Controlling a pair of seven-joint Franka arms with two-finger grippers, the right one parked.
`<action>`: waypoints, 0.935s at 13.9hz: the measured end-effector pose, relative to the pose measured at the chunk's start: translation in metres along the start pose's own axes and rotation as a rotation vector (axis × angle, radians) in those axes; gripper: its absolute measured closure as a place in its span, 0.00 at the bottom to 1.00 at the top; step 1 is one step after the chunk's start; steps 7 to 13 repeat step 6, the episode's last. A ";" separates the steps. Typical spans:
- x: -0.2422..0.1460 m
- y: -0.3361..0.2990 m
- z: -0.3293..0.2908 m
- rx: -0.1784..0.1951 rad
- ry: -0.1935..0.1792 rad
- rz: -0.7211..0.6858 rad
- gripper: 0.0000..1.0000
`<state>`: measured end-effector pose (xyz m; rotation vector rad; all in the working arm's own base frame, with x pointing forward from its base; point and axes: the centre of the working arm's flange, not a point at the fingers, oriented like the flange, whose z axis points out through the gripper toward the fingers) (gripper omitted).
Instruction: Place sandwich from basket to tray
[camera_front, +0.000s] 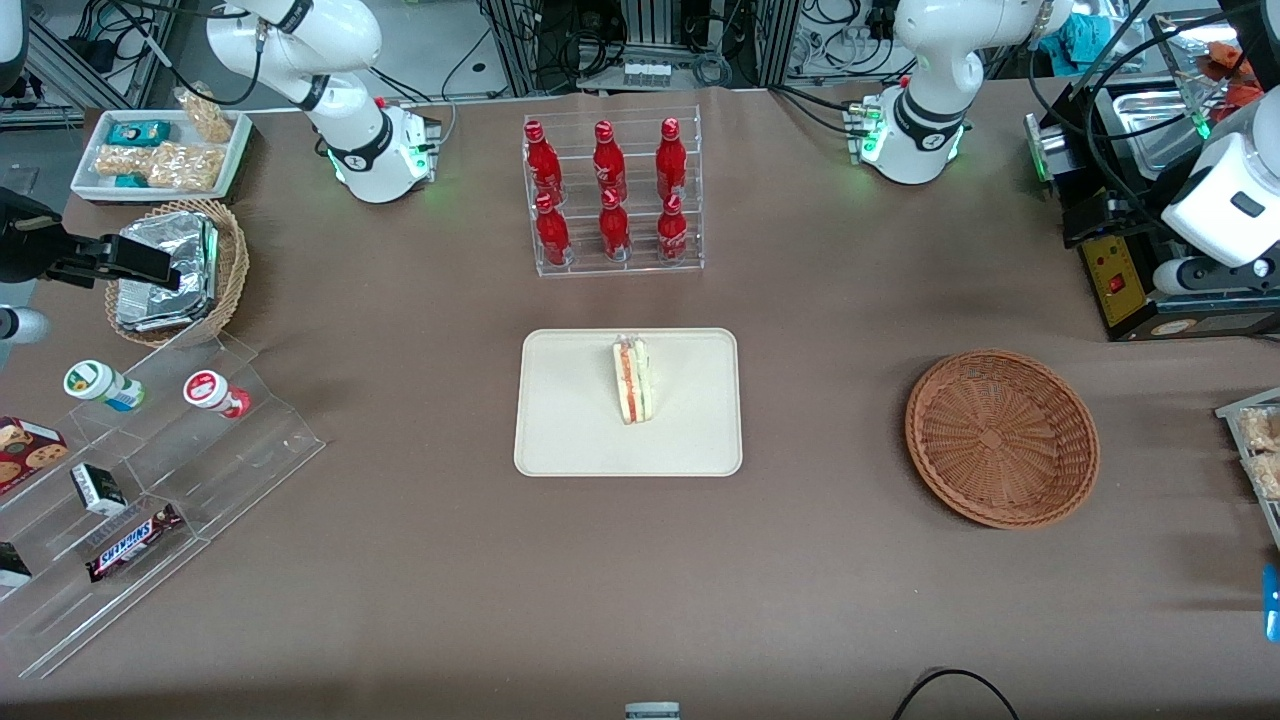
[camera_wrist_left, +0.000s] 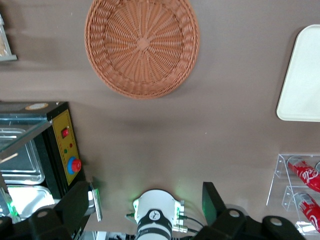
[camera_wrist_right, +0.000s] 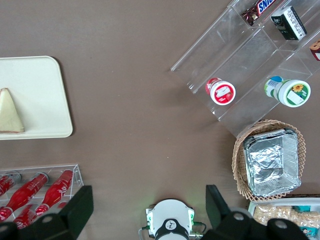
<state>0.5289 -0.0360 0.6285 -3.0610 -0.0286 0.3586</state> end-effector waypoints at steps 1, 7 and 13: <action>0.002 0.000 -0.001 -0.001 0.014 -0.001 0.00; 0.012 0.000 0.003 -0.010 0.034 -0.004 0.00; 0.012 0.000 0.003 -0.010 0.034 -0.004 0.00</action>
